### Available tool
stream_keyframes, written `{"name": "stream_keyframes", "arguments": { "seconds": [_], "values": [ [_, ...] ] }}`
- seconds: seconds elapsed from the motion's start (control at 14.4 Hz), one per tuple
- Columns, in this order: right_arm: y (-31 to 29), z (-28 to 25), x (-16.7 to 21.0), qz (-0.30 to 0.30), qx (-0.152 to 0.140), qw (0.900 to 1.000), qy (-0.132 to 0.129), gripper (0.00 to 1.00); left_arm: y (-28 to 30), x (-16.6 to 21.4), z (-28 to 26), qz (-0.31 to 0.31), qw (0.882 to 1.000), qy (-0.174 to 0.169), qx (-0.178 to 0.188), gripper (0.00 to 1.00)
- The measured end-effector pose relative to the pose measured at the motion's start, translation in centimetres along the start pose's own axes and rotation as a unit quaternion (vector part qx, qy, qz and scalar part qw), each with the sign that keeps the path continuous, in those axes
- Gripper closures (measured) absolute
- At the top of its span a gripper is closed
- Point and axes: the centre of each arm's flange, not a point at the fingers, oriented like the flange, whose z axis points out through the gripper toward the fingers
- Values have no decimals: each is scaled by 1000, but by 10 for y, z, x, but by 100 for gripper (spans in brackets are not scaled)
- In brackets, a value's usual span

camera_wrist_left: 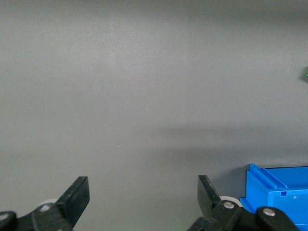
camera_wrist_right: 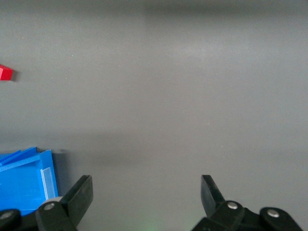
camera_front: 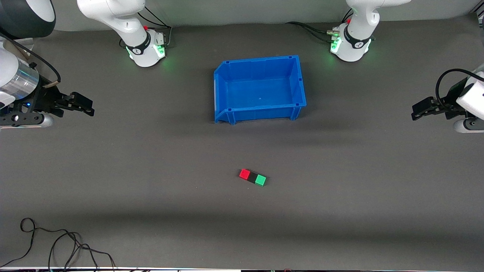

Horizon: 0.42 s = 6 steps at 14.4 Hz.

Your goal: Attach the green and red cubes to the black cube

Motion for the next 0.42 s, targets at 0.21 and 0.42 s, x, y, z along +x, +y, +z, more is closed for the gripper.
{"name": "stream_keyframes", "arguments": {
  "seconds": [0.21, 0.42],
  "values": [
    [-1, 0, 0, -1, 0, 1000, 0, 0, 0, 0, 0, 0, 1000, 0, 0, 0],
    [-1, 0, 0, -1, 0, 1000, 0, 0, 0, 0, 0, 0, 1000, 0, 0, 0]
  ]
}}
